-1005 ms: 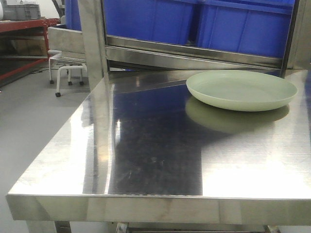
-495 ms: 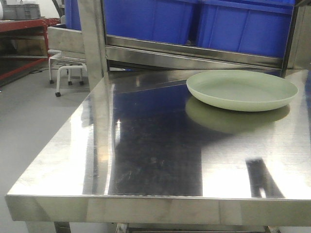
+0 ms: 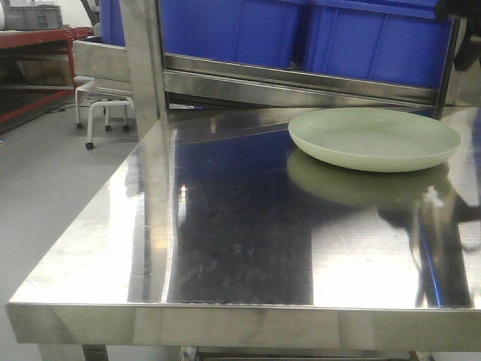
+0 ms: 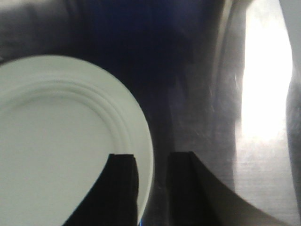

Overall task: Place green plate on second shelf with right arm
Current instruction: 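Close the right gripper on the plate rim and lift it up, then raise the held plate clear of the table with the right gripper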

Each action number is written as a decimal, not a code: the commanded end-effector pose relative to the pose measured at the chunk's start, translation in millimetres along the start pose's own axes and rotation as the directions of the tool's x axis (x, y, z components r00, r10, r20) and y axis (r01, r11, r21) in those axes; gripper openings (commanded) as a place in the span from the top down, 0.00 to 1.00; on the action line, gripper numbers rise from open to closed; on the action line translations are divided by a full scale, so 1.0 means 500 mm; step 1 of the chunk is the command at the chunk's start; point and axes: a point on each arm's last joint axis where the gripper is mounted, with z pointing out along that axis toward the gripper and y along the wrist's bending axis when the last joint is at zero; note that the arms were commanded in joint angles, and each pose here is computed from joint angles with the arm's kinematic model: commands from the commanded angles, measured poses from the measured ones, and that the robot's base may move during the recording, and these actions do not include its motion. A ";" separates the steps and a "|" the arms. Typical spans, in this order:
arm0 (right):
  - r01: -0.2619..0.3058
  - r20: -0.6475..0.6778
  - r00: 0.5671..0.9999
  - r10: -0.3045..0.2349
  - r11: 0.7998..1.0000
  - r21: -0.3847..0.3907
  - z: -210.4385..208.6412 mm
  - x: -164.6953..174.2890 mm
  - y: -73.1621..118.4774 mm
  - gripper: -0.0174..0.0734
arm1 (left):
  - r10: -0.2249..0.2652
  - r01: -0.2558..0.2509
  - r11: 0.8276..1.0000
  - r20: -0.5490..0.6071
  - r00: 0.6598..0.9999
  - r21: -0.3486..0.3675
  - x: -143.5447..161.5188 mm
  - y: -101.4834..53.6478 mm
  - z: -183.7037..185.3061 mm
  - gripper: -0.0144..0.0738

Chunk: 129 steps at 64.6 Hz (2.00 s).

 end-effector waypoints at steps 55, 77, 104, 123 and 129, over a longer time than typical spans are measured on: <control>-0.025 -0.057 0.998 0.025 1.000 -0.007 0.130 -0.025 -0.003 0.48 | -0.007 0.007 1.000 0.058 0.998 0.008 0.011 0.000 0.000 0.69; -0.027 -0.096 0.995 0.027 1.000 -0.005 0.136 -0.016 -0.004 0.80 | -0.007 0.007 1.000 0.058 0.998 0.008 0.011 0.000 0.000 0.69; -0.012 0.180 0.984 0.017 0.999 -0.031 -0.056 -0.109 0.013 0.77 | -0.007 0.007 1.000 0.058 0.998 0.008 0.011 0.000 0.000 0.69; 0.007 0.592 0.806 0.028 0.998 -0.057 -0.340 -0.117 0.023 0.77 | -0.007 0.007 1.000 0.058 0.998 0.008 0.011 0.000 0.000 0.69; 0.009 0.681 0.731 0.035 0.998 -0.060 -0.405 -0.079 0.021 0.77 | -0.007 0.007 1.000 0.058 0.998 0.008 0.011 0.000 0.000 0.69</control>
